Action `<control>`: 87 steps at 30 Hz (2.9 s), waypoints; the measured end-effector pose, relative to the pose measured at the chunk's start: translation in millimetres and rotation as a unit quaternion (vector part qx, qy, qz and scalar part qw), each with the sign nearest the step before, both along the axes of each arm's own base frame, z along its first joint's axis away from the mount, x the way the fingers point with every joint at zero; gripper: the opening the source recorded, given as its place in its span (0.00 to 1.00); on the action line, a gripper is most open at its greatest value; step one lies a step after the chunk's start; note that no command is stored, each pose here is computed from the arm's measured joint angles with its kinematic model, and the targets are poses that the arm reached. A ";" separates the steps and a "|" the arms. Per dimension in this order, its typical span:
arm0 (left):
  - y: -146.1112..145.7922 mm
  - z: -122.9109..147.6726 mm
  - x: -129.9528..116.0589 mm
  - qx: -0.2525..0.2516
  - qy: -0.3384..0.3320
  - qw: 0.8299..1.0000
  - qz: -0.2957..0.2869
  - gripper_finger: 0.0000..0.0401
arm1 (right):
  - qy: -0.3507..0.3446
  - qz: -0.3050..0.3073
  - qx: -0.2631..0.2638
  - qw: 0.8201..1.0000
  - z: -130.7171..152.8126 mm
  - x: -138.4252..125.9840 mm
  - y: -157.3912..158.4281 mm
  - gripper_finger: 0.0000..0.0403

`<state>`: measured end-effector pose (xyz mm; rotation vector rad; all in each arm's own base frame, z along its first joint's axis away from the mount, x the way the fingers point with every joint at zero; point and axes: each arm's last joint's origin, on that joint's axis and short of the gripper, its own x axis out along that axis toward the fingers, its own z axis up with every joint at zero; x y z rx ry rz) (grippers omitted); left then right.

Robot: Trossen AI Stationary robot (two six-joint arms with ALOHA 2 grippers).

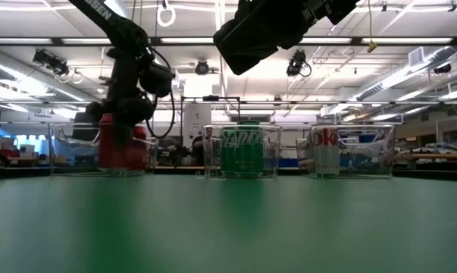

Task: Sort soda cans
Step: Put the red soda can into the left transparent bin, then return to Home Position

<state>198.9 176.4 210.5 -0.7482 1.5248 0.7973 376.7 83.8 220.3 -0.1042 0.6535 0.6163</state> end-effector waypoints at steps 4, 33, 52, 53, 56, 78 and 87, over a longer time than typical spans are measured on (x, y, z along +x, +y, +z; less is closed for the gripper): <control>1.0 -0.1 1.1 0.005 -0.006 1.000 -0.008 0.79 | 0.000 0.000 0.000 1.000 0.0 0.0 0.0 0.02; 3.2 23.7 1.5 0.013 0.025 0.999 -0.028 0.95 | 0.001 -0.001 0.001 1.000 -0.1 0.1 0.0 0.02; 6.8 77.6 5.6 0.029 0.016 0.999 -0.036 0.95 | 0.001 -0.001 0.001 1.000 -0.2 0.0 0.0 0.02; 7.2 85.3 6.6 0.035 0.010 0.999 -0.034 0.95 | 0.001 -0.001 0.001 1.000 -0.1 0.0 0.0 0.02; 5.5 109.8 12.0 0.063 -0.012 0.997 -0.042 0.92 | 0.001 -0.001 0.001 1.000 -0.2 0.0 0.0 0.02; -64.3 180.7 114.1 0.370 -0.253 0.859 -0.248 0.01 | -0.089 -0.138 -0.089 0.982 11.0 -35.7 -16.9 0.00; -99.0 202.1 154.1 0.406 -0.476 0.692 -0.361 0.00 | -0.168 -0.239 -0.062 0.954 11.0 -107.6 -39.6 0.00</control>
